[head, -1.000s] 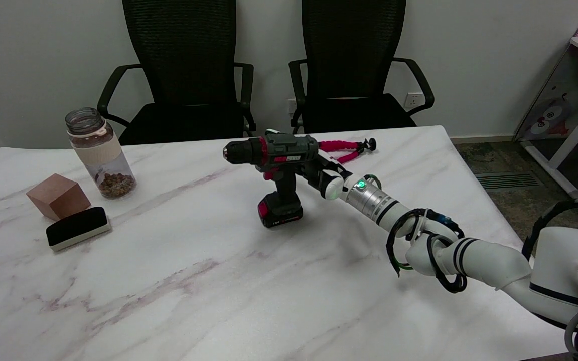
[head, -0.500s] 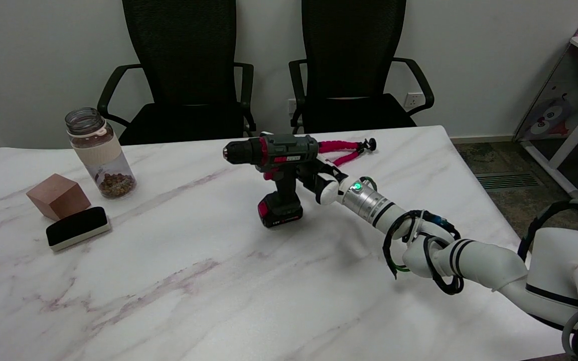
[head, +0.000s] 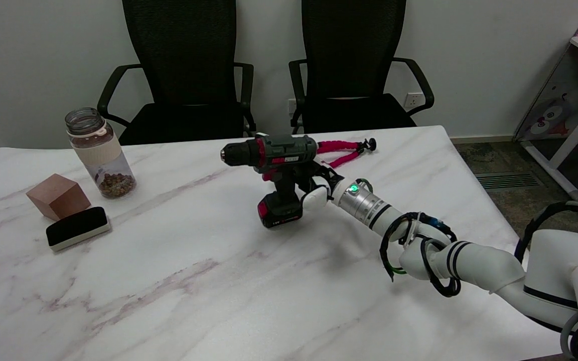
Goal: Pick up the power screwdriver.
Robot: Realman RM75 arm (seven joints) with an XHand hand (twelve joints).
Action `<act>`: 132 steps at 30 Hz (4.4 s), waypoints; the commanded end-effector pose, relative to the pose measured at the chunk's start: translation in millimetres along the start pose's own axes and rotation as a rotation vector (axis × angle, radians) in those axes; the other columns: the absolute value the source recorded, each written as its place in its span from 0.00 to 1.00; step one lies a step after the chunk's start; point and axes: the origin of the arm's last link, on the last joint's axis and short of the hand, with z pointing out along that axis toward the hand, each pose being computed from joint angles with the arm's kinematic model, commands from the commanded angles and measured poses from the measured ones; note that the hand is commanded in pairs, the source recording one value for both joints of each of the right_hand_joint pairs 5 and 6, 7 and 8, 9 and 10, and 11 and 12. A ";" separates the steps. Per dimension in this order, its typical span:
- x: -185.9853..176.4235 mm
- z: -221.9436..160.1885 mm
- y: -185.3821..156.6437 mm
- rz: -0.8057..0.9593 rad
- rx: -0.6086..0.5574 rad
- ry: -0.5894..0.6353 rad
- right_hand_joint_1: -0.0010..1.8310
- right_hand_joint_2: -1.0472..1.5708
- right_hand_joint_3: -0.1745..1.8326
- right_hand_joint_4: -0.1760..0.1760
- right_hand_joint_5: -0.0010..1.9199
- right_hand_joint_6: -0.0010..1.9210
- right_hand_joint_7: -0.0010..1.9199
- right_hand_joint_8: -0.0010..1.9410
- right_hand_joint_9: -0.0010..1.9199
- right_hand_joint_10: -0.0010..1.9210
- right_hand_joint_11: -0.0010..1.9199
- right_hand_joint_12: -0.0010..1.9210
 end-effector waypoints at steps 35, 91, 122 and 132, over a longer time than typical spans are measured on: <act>2.5 -3.1 10.8 0.049 -0.051 0.034 0.63 0.17 0.90 1.00 0.18 0.18 0.18 0.18 0.53 0.53 0.51 0.51; 16.4 -20.7 -7.8 0.091 0.065 0.063 0.55 0.16 0.52 1.00 0.09 0.09 0.09 0.09 0.18 0.18 0.26 0.26; 1.4 -34.2 8.6 0.166 0.041 0.050 0.55 0.18 0.55 1.00 0.10 0.10 0.10 0.10 0.19 0.19 0.28 0.28; -11.0 -28.7 9.3 0.189 0.049 0.030 0.55 0.18 0.54 1.00 0.09 0.09 0.09 0.09 0.18 0.18 0.26 0.26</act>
